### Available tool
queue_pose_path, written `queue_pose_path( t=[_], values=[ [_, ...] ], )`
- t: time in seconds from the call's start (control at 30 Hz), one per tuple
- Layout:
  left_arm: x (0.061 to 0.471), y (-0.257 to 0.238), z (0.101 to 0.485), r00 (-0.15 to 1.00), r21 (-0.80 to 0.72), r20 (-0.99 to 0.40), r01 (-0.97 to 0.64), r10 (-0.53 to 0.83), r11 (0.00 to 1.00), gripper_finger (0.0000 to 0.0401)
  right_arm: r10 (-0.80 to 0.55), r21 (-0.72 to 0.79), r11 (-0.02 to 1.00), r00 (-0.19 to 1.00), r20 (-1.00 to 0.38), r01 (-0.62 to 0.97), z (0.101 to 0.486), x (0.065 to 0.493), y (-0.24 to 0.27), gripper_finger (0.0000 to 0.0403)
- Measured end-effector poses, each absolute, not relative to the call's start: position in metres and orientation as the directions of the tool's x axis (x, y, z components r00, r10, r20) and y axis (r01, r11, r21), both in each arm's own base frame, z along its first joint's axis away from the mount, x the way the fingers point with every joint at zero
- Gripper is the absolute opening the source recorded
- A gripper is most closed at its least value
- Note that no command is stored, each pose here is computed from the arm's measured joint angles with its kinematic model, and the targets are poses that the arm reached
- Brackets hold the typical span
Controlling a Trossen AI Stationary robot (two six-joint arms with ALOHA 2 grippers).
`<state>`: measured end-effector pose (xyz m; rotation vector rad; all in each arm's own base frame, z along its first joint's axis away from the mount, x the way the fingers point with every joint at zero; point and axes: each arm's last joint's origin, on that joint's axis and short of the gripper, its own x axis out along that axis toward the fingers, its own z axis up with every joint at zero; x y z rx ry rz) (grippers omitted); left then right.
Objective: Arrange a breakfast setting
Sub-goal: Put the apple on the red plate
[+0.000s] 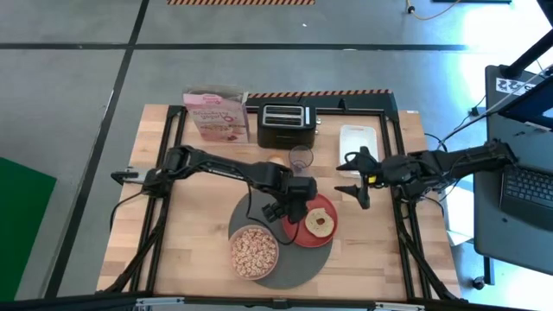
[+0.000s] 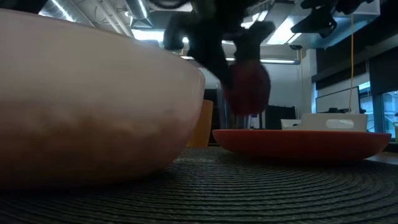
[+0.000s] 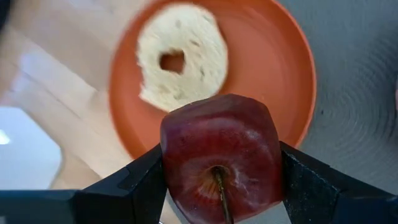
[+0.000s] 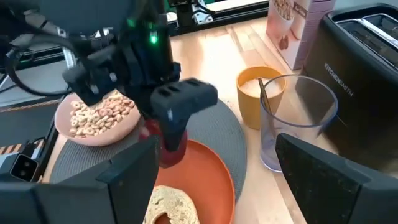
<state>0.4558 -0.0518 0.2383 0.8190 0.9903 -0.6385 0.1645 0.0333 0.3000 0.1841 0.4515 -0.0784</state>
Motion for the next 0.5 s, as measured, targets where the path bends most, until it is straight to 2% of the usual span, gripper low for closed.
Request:
queue_pose_path(
  t=[0.13, 0.5],
  values=[
    [0.456, -0.051, 0.226, 0.373, 0.288, -0.926, 0.792, -0.053, 0.538, 0.0246, -0.047, 0.166, 0.977, 0.898, -0.437, 0.132, 0.3, 0.163, 0.038, 0.0319],
    [0.461, -0.049, 0.218, 0.43, 0.337, -0.9, 0.786, -0.067, 0.519, 0.0246, -0.08, 0.164, 0.973, 0.9, -0.428, 0.165, 0.3, 0.16, 0.047, 0.0319]
  ],
)
